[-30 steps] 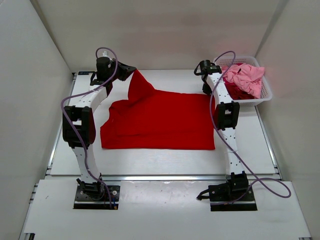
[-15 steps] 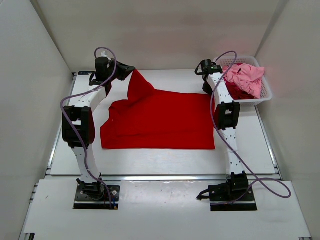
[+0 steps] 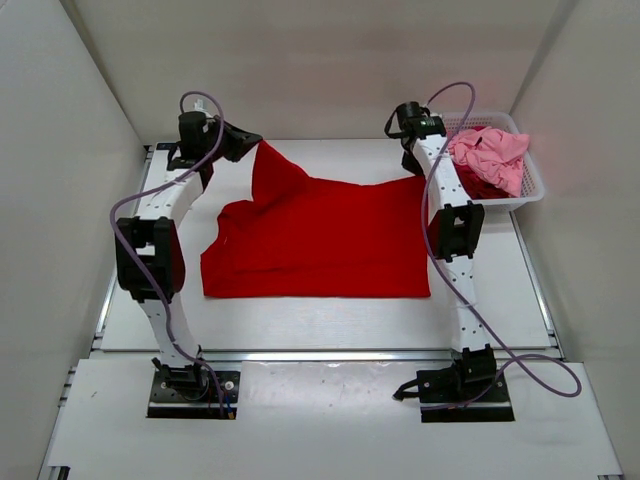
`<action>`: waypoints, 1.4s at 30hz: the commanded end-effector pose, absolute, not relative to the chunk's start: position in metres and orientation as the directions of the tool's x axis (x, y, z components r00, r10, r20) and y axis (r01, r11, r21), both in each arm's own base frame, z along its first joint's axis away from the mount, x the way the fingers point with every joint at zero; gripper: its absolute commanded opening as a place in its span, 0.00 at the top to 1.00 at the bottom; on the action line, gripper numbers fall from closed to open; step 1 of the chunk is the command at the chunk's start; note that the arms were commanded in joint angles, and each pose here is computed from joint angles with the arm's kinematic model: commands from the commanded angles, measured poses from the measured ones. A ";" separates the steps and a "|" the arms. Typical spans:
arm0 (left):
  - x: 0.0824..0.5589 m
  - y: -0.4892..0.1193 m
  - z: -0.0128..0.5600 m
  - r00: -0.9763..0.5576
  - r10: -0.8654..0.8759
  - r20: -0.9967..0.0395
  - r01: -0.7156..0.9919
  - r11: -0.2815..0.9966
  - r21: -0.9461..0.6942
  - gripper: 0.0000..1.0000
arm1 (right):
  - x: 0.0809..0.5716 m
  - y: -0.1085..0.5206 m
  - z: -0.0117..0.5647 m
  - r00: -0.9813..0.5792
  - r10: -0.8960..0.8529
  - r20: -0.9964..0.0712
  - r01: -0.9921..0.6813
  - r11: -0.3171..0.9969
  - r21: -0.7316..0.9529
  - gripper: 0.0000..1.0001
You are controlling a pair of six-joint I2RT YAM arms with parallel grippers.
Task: Fold and stack the t-shirts
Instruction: Pick up the 1/3-folded T-shirt from the center of the board, then fold the 1/3-folded T-shirt at the center of the board.
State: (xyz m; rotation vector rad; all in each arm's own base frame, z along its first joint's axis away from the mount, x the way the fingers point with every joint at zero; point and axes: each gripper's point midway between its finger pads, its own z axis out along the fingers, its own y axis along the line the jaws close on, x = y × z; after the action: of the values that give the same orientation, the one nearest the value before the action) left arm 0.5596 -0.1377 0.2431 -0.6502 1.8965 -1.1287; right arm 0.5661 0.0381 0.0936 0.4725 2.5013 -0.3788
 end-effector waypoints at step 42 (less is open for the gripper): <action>0.417 -0.067 0.282 -0.471 -0.585 -0.660 0.026 0.739 -0.673 1.00 | 0.517 0.056 0.140 -0.743 -0.001 -0.669 0.111 0.986 -0.125 1.00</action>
State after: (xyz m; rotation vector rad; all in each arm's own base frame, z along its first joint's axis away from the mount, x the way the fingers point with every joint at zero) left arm 0.4325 -0.0745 0.2781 -0.4566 1.9516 -0.8412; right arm 0.5030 0.0582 0.1263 0.0927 2.4578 -0.1802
